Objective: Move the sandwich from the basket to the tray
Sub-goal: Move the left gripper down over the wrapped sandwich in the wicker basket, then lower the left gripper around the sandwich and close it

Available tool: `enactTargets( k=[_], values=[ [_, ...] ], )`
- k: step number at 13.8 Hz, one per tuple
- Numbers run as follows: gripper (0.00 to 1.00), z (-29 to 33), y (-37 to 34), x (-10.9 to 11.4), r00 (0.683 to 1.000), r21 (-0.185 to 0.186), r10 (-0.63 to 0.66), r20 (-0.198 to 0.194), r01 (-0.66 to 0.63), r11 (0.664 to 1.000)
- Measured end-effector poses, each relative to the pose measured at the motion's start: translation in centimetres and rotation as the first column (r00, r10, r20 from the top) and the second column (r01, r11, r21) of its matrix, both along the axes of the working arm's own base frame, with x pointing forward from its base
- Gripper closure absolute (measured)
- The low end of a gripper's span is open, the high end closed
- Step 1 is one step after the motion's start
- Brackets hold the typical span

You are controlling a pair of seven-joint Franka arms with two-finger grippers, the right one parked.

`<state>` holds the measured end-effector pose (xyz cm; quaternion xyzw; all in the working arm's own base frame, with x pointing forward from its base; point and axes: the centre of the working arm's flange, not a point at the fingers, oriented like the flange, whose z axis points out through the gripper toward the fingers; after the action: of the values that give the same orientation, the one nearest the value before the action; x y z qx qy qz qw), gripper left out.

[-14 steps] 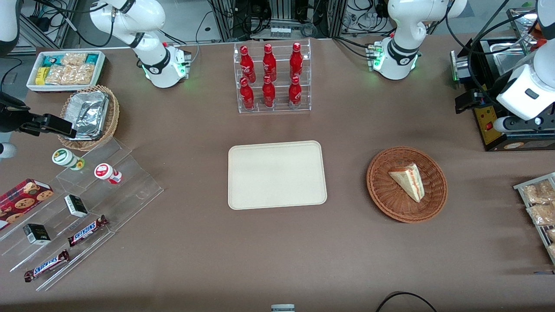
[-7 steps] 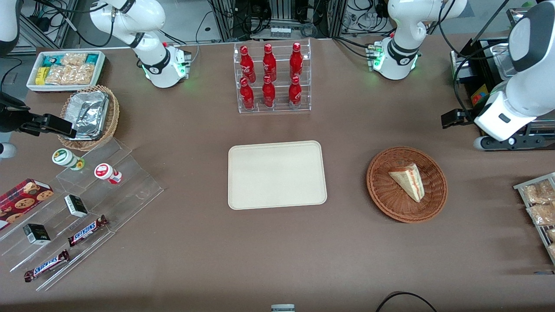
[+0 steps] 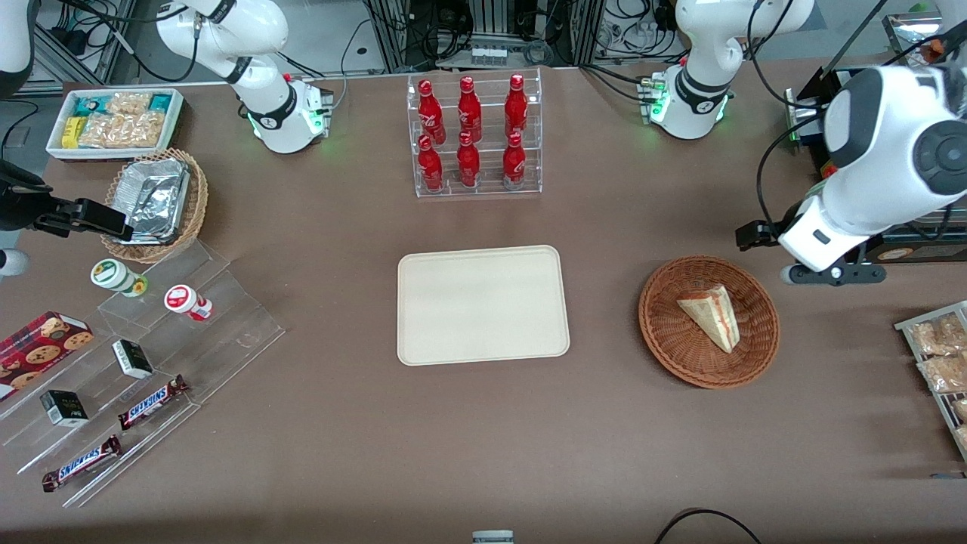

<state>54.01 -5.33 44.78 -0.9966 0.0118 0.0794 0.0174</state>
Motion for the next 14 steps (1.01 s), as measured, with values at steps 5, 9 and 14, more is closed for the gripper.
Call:
enactTargets(
  k=[5, 9, 14],
  values=[
    [0.00, -4.8, 0.0, -0.1, 0.995, -0.005, 0.066, 0.077, -0.066, 0.998],
    [0.00, -8.3, -0.1, 1.1, 0.964, -0.005, 0.241, 0.109, -0.242, 0.970],
    [0.00, -12.2, -0.2, 1.2, 0.884, -0.027, 0.440, 0.158, -0.442, 0.897]
  ],
)
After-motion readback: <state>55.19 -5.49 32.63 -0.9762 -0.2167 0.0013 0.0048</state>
